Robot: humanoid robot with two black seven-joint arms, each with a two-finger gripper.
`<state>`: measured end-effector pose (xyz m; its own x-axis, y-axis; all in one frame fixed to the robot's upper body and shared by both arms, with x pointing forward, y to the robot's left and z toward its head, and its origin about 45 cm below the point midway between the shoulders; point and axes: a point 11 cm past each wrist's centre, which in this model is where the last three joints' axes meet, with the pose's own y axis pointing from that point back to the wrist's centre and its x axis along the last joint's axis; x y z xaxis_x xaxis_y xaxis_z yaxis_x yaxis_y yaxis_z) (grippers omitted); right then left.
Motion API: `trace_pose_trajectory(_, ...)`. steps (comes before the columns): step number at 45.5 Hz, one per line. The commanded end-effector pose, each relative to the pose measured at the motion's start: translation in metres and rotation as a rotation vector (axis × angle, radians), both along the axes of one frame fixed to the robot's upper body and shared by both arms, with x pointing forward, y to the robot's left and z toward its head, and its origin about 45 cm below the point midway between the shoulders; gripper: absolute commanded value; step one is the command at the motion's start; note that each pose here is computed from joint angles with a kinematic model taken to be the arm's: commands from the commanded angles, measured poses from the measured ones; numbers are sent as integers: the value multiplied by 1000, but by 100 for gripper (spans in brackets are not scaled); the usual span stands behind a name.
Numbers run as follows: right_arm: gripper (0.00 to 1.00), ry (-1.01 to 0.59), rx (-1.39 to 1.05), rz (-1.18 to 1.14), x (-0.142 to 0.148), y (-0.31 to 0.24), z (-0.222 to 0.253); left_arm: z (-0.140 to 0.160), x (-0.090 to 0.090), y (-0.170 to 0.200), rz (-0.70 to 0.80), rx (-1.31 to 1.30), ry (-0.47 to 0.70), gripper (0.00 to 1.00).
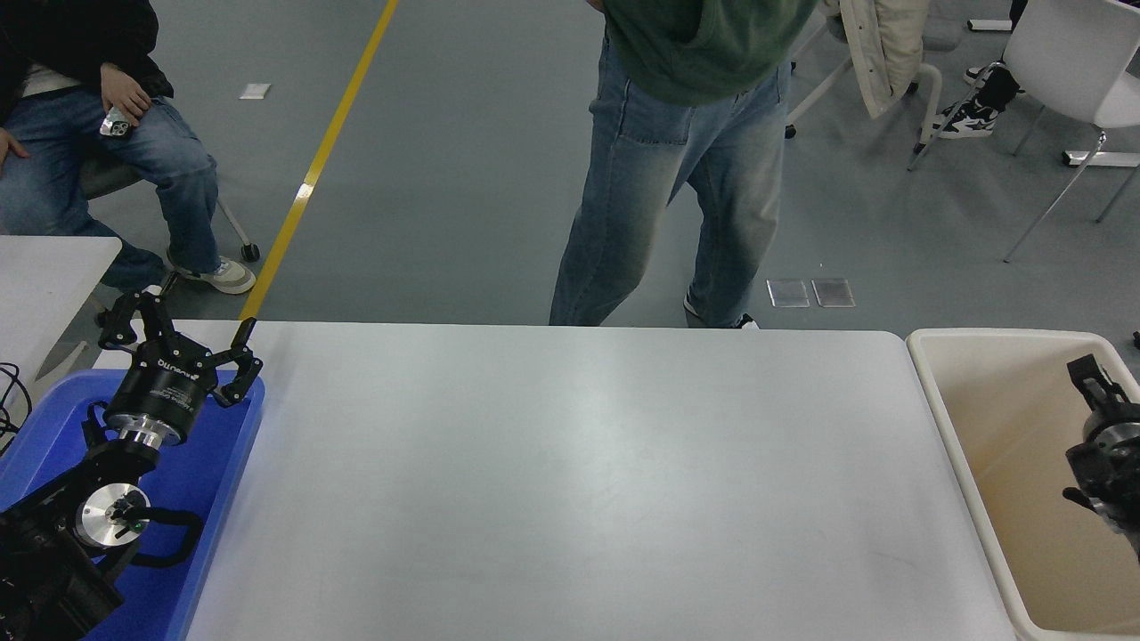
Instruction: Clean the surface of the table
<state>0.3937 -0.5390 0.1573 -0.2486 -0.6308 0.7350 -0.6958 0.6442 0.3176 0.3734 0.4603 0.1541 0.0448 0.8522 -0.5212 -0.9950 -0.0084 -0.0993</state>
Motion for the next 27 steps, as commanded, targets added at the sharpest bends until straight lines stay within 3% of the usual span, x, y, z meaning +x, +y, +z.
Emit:
trace_pose_trajectory(1,100,-175,327,5,30,22,17,0,0,0,1,1,0,100)
trace_pose_trajectory(14,100,-354,898,349,43,67,25,0,0,0,1,1,0,100)
trace_pose_trajectory(27,100,-510,1039,442,54,79,50,0,0,0,1,1,0,100)
